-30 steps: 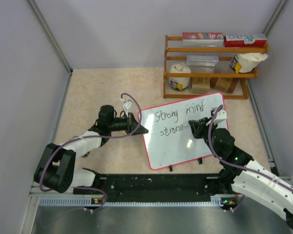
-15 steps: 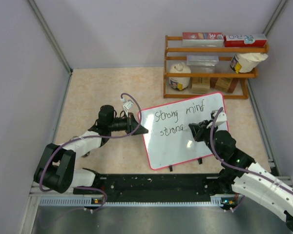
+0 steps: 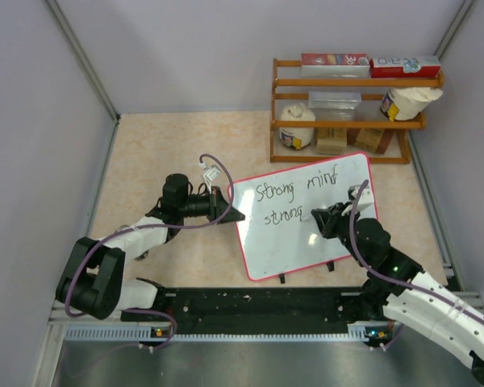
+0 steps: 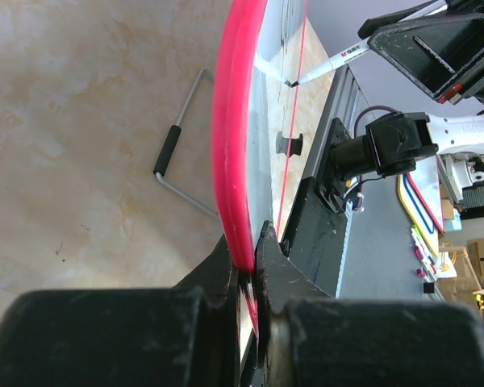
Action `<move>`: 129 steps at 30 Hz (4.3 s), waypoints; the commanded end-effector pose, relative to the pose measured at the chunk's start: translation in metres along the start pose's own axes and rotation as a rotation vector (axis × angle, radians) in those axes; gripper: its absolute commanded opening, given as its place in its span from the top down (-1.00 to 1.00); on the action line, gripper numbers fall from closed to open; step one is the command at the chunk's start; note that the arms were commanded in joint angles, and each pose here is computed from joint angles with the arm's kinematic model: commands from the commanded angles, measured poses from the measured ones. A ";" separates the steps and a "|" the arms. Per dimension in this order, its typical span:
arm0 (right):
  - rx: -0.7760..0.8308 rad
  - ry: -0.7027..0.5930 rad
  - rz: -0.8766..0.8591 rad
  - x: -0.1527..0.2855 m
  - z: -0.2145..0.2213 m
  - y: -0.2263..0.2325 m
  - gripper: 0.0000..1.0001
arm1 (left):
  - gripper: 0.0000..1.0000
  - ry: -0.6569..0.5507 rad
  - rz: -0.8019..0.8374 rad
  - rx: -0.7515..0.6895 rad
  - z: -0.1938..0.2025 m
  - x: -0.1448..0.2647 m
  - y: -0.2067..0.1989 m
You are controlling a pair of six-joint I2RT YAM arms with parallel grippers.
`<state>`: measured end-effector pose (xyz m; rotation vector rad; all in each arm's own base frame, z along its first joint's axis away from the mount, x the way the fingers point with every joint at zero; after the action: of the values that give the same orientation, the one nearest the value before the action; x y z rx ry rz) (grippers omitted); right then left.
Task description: Write a sentence on the whiteboard
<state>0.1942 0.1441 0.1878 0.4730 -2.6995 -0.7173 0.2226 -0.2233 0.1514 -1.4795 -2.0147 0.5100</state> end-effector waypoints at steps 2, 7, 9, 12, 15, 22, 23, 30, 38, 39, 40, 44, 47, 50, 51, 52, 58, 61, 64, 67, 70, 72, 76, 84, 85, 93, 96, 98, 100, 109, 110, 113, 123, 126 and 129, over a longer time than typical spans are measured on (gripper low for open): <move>0.042 0.083 0.067 0.003 0.023 -0.022 1.00 | 1.00 0.033 -0.121 -0.136 0.020 0.000 0.027; 0.035 0.091 0.043 0.003 0.025 -0.018 1.00 | 1.00 0.031 -0.119 -0.140 0.019 0.000 0.026; 0.032 0.089 0.026 0.003 0.025 -0.016 1.00 | 1.00 0.031 -0.121 -0.139 0.020 0.001 0.026; 0.010 0.081 -0.006 0.001 0.024 -0.009 1.00 | 1.00 0.031 -0.119 -0.140 0.020 0.001 0.026; -0.008 0.074 -0.034 -0.001 0.021 -0.002 1.00 | 1.00 0.030 -0.122 -0.139 0.020 0.001 0.026; -0.047 0.019 -0.084 -0.006 0.001 0.017 1.00 | 1.00 0.036 -0.127 -0.135 0.021 0.000 0.028; -0.054 0.007 -0.094 -0.004 -0.004 0.020 1.00 | 1.00 0.036 -0.127 -0.137 0.020 0.000 0.028; -0.123 -0.149 -0.204 0.021 -0.045 0.037 1.00 | 0.91 0.046 -0.144 -0.146 0.019 0.001 0.029; -0.102 -0.168 -0.176 0.028 -0.054 0.034 1.00 | -0.06 0.060 -0.189 -0.166 0.013 0.005 0.031; -0.102 -0.168 -0.174 0.028 -0.054 0.033 1.00 | -0.12 0.060 -0.194 -0.171 0.013 0.006 0.031; -0.102 -0.171 -0.170 0.028 -0.054 0.033 1.00 | -0.18 0.046 -0.200 -0.184 0.009 0.008 0.028; -0.101 -0.173 -0.164 0.028 -0.055 0.032 1.00 | -0.41 0.021 -0.224 -0.196 0.006 0.015 0.022; -0.096 -0.177 -0.161 0.028 -0.056 0.032 1.00 | -0.48 0.010 -0.223 -0.187 0.012 0.019 0.016; -0.084 -0.185 -0.153 0.028 -0.059 0.032 1.00 | -0.52 -0.006 -0.195 -0.164 0.023 0.021 0.011; -0.073 -0.179 -0.146 0.026 -0.058 0.031 1.00 | -0.53 -0.033 -0.158 -0.166 0.020 0.020 0.005; -0.070 -0.178 -0.150 0.026 -0.060 0.033 1.00 | -0.54 -0.030 -0.140 -0.145 0.030 0.020 0.005; -0.032 -0.120 -0.225 0.019 -0.061 0.051 1.00 | -0.54 -0.066 -0.011 -0.115 0.040 0.013 -0.008; -0.018 -0.084 -0.314 0.018 -0.060 0.065 1.00 | -0.54 -0.063 0.024 -0.110 0.042 0.007 -0.013; -0.014 -0.034 -0.385 0.016 -0.058 0.074 1.00 | -0.53 -0.061 0.066 -0.132 0.039 -0.001 -0.019; -0.039 -0.027 -0.440 0.016 -0.063 0.076 1.00 | -0.50 -0.057 0.079 -0.135 0.035 -0.008 -0.020; -0.070 -0.017 -0.479 0.017 -0.068 0.072 1.00 | -0.45 -0.064 0.084 -0.134 0.032 -0.013 -0.016; -0.094 0.005 -0.518 0.019 -0.068 0.072 1.00 | -0.36 -0.086 0.112 -0.148 0.027 -0.015 -0.019; -0.123 0.002 -0.486 0.016 -0.072 0.055 1.00 | -0.03 -0.111 0.144 -0.144 0.023 -0.020 -0.018; -0.068 -0.004 -0.395 0.015 -0.067 0.037 1.00 | 1.00 -0.090 0.110 -0.132 0.032 -0.024 -0.005; -0.057 -0.003 -0.394 0.015 -0.066 0.036 1.00 | 1.00 -0.085 0.100 -0.131 0.033 -0.023 -0.004; -0.014 -0.009 -0.272 0.014 -0.062 0.015 1.00 | 1.00 -0.017 -0.060 -0.128 0.043 -0.003 0.018; 0.002 -0.004 -0.226 0.013 -0.060 0.008 1.00 | 1.00 -0.002 -0.117 -0.115 0.047 0.008 0.026; 0.011 -0.019 -0.212 0.015 -0.062 0.006 1.00 | 1.00 -0.020 -0.124 -0.110 0.046 0.012 0.025; 0.015 -0.025 -0.195 0.016 -0.062 0.003 1.00 | 1.00 -0.006 -0.166 -0.089 0.047 0.015 0.028; 0.001 -0.069 -0.117 0.016 -0.064 -0.010 1.00 | 1.00 -0.004 -0.155 -0.079 0.049 0.016 0.026; -0.011 -0.072 -0.106 0.015 -0.062 -0.012 1.00 | 1.00 -0.005 -0.158 -0.079 0.049 0.016 0.027; -0.028 -0.080 -0.096 0.011 -0.062 -0.015 1.00 | 1.00 -0.006 -0.155 -0.083 0.048 0.015 0.027; -0.067 -0.077 -0.115 -0.002 -0.064 -0.011 1.00 | 1.00 -0.004 -0.145 -0.085 0.049 0.015 0.026; -0.076 -0.078 -0.107 -0.005 -0.064 -0.012 1.00 | 1.00 -0.005 -0.145 -0.086 0.049 0.015 0.026; -0.078 -0.066 -0.090 -0.008 -0.060 -0.017 1.00 | 1.00 -0.005 -0.144 -0.088 0.048 0.015 0.026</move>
<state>0.2196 0.1102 0.2190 0.5711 -2.6726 -0.8371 0.1814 -0.2110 0.1240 -1.5061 -1.9747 0.5157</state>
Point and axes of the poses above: each gripper's point midway between its finger pads, its own x axis back along the fingers, its own y axis along the line the jaws close on, z = x × y, the point moved 3 cm from there along x, back along the fingers, and after that the axes turned 10 degrees about -x, right-handed, at the moved point
